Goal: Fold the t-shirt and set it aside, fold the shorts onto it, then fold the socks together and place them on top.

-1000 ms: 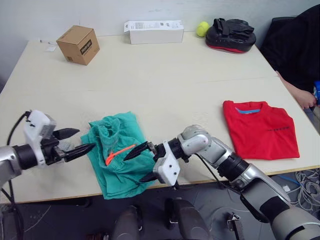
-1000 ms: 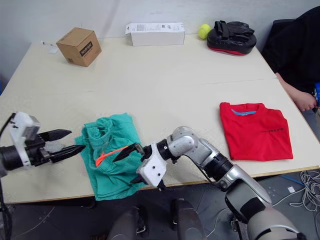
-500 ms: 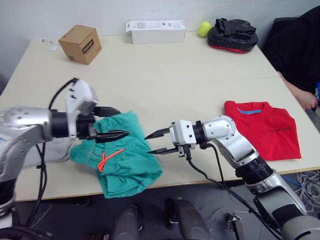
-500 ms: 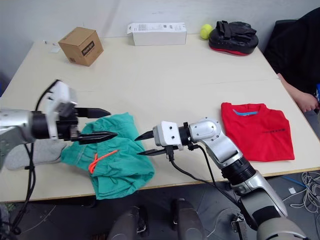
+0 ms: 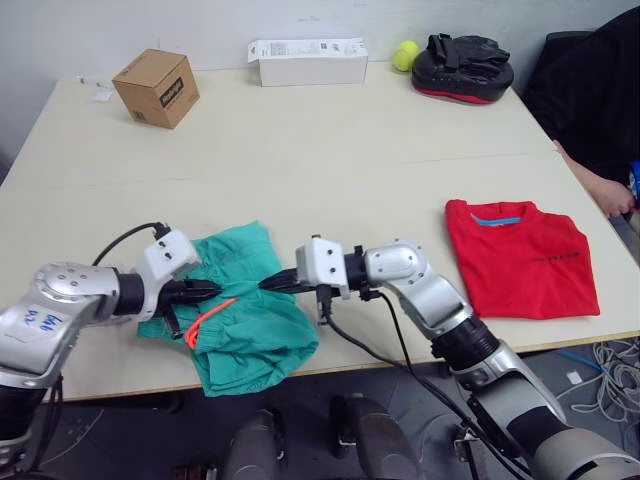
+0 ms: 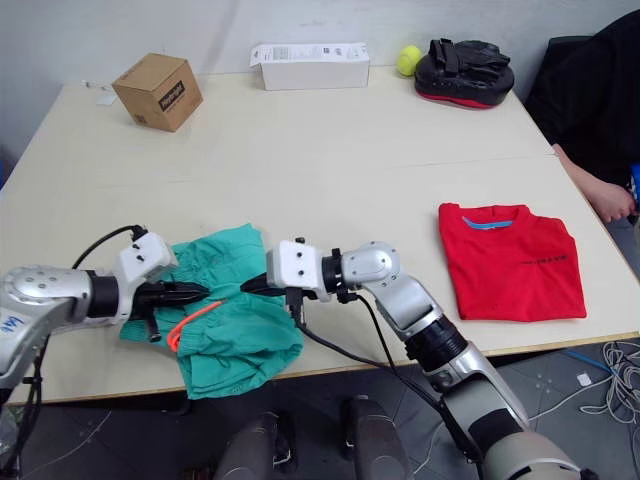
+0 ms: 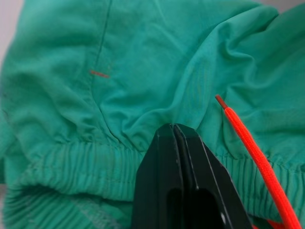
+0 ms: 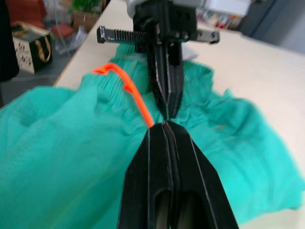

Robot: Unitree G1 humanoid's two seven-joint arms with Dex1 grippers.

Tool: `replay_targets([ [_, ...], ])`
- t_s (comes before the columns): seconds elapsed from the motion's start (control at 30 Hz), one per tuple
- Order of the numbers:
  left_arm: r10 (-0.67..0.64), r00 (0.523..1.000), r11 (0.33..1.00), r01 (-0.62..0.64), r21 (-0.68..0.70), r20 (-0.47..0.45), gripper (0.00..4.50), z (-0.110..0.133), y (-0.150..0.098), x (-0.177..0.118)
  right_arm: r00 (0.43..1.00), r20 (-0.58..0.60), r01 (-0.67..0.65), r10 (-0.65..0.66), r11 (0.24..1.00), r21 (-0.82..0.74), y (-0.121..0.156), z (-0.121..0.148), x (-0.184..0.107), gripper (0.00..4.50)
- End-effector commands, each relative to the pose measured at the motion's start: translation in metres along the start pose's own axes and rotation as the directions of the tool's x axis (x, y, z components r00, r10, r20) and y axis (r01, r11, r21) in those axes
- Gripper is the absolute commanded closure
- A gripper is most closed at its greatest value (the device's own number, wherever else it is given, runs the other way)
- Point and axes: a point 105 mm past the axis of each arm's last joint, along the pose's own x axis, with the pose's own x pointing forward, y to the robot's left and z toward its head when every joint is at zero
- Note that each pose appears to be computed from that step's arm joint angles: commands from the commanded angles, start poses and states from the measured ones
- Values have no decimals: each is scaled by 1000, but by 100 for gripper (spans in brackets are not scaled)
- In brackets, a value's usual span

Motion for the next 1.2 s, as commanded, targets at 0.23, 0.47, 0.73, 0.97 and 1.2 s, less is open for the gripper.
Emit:
replay_targets([
  [0.23,98,995,994,-96,-56,30,445,-18,7,13,970,-176,-197,169,968,-158,38,-44,-13,450],
  [0.47,108,994,992,-106,-64,23,445,-28,-14,29,957,-218,-248,194,933,-260,53,-62,-54,450],
  [0.73,142,989,989,-139,-57,42,445,-25,-24,30,977,-116,-201,178,952,-230,45,-46,-63,450],
  [0.97,148,988,988,-144,-62,51,445,-22,-22,28,995,81,-41,53,989,-142,-3,0,-13,450],
  [1.2,131,989,990,-127,-57,65,445,-16,-22,33,999,-23,30,-32,997,-75,-21,-21,32,450],
])
